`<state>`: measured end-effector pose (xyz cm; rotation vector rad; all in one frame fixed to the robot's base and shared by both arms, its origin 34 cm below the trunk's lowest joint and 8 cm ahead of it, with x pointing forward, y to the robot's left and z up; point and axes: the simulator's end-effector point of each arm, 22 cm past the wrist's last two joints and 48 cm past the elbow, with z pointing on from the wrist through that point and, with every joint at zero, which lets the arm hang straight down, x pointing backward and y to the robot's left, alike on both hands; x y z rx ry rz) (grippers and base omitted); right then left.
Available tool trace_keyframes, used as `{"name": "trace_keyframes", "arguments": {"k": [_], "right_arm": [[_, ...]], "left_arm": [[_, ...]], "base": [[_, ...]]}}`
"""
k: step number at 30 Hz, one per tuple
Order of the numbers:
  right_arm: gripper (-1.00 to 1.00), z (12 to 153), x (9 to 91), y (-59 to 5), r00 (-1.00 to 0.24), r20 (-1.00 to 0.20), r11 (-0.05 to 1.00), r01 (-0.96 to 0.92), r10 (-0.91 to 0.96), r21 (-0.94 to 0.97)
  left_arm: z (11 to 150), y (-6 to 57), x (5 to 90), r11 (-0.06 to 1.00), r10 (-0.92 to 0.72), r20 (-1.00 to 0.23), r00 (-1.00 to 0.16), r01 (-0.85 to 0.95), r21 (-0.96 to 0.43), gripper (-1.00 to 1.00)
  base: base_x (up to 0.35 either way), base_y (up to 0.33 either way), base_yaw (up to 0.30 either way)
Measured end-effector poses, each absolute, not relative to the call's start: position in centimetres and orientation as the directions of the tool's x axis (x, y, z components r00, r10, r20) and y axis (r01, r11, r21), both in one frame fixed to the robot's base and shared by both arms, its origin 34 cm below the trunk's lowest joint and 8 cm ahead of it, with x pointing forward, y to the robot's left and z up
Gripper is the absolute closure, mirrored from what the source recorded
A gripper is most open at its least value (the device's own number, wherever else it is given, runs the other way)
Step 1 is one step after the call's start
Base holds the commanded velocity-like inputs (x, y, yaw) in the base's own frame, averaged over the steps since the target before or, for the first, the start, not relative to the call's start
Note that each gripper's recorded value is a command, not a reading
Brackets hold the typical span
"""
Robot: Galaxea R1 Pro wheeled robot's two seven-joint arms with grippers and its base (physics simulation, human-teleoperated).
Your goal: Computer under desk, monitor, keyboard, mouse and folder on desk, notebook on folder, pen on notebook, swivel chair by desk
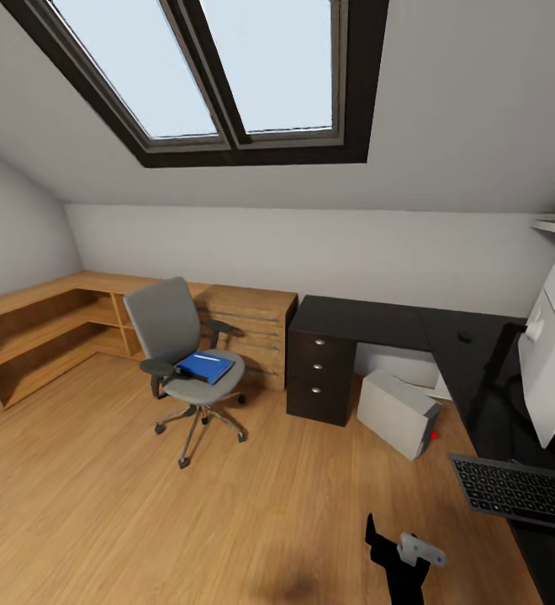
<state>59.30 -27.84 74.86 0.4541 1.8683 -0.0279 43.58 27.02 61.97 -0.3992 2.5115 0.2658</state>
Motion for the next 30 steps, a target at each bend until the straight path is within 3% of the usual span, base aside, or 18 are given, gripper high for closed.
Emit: {"name": "trace_keyframes", "arguments": {"k": [30], "right_arm": [[-1.0, 78.2, 58.7, -27.3, -0.266, -0.919, 0.929, 0.31, 0.29, 0.204]], "left_arm": [[65.1, 27.0, 42.7, 0.937, -0.223, -0.57, -0.791, -0.336, 0.098, -1.0]], "base": [[0.0, 0.0, 0.0]]}}
